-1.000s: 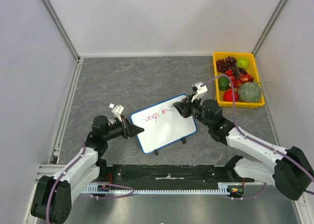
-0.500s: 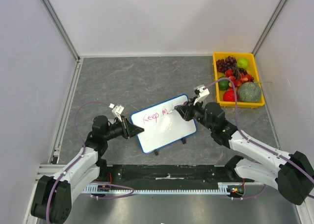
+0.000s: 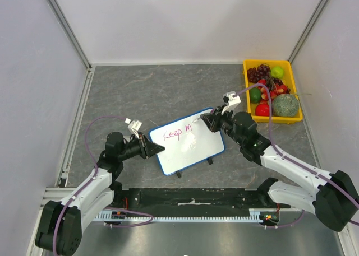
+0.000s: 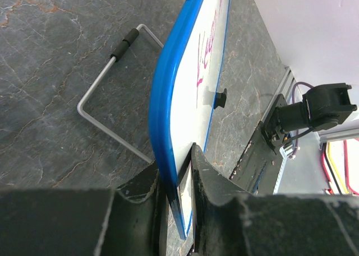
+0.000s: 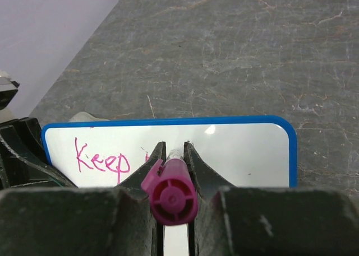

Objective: Write a sentence on the whiteboard

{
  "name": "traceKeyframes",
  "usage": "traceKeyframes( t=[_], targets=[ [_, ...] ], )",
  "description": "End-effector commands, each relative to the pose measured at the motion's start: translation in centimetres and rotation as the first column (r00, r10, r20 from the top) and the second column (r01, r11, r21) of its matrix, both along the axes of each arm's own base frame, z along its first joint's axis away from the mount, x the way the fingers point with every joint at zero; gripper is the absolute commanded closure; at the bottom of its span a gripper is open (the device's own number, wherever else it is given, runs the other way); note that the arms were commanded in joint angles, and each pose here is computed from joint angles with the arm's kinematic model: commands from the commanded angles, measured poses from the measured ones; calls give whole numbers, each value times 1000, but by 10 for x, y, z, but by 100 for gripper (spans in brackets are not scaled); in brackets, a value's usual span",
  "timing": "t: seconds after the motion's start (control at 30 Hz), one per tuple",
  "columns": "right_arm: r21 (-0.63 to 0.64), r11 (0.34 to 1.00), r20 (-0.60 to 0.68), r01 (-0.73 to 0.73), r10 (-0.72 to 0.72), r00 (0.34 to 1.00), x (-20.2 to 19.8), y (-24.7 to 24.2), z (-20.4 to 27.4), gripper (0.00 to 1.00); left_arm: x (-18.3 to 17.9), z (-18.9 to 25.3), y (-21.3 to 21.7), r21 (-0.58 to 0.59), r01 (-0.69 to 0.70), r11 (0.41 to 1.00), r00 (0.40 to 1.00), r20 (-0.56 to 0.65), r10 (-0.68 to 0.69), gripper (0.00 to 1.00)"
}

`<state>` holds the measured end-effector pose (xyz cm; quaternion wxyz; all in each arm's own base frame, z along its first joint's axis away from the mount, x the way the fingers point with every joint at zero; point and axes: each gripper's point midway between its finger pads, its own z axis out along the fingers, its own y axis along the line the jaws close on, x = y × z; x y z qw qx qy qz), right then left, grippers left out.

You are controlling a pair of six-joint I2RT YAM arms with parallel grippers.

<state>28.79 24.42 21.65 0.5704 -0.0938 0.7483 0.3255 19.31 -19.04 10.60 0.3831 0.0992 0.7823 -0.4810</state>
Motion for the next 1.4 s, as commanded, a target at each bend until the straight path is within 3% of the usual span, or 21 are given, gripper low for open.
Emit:
traceKeyframes(
  t=[0.0, 0.9, 1.37],
  targets=[
    [18, 1000, 34, 24, -25, 999, 9, -1, 12, 100, 11, -2, 7, 51, -39, 998, 996, 87, 35, 98],
    [-46, 998, -56, -32, 30, 998, -11, -5, -32, 100, 11, -3, 7, 50, -41, 998, 996, 85, 37, 98],
    [-17, 999, 9, 38, -38, 999, 11, -6, 2, 100, 11, -2, 7, 50, -40, 998, 996, 88, 35, 98]
  ],
)
